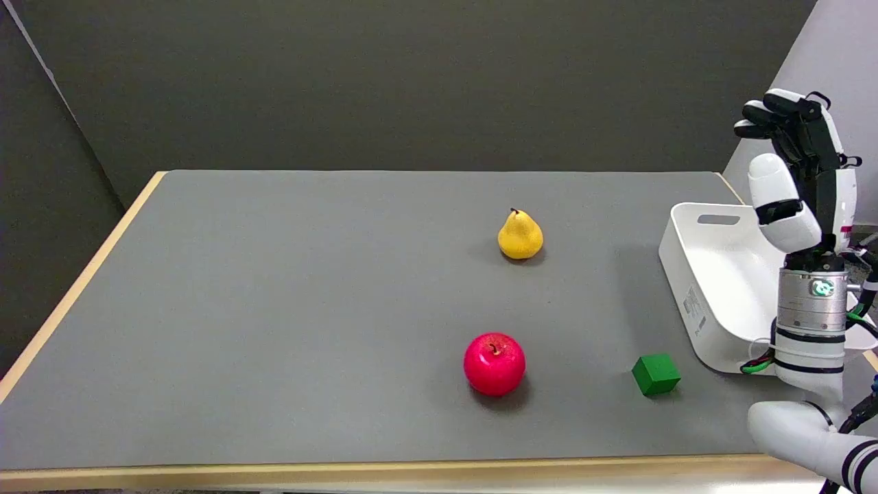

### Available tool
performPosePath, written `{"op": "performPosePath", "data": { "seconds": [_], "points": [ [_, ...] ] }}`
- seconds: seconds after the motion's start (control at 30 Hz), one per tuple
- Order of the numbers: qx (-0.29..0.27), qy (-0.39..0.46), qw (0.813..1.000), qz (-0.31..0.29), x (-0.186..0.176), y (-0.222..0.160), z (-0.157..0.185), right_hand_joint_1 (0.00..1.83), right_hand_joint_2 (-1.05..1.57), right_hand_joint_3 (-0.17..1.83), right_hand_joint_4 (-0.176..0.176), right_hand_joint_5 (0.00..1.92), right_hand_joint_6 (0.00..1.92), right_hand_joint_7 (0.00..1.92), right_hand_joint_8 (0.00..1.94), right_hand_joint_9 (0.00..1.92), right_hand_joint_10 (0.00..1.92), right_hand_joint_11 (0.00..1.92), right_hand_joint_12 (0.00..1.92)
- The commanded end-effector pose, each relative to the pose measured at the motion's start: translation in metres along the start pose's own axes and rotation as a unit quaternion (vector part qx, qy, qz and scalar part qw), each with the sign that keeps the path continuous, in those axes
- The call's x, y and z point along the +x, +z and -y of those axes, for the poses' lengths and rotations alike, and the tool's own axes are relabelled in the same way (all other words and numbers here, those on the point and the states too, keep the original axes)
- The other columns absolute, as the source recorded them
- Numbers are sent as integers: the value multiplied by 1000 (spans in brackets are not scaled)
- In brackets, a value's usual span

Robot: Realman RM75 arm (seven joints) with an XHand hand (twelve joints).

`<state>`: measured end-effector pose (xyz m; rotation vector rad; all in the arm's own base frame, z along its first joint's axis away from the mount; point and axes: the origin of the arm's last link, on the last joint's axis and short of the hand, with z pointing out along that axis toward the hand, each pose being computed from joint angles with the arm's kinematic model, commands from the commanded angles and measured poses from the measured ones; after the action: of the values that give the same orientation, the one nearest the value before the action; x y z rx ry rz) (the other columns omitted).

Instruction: Pick up the yellow pear.

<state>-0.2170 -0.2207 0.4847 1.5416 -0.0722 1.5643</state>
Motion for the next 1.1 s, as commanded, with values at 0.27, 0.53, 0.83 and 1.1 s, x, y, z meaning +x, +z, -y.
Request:
{"op": "performPosePath", "data": {
  "seconds": [0.27, 0.53, 0.83, 1.1],
  "points": [
    [23, -74, 996, 36, -9, 14, 8, 576, 788, 866, 55, 355, 733, 531, 591, 454, 1057, 188, 1350],
    [19, -268, 955, 128, -41, 60, 15, 587, 701, 868, 18, 326, 579, 493, 582, 395, 1051, 87, 1280],
    [-48, -429, 861, 268, -90, 103, 2, 529, 642, 882, 13, 301, 556, 446, 546, 345, 984, 29, 1258],
    [-63, -450, 823, 341, -129, 119, -12, 494, 621, 886, 29, 306, 568, 457, 533, 358, 969, 57, 1277]
  ]
}}
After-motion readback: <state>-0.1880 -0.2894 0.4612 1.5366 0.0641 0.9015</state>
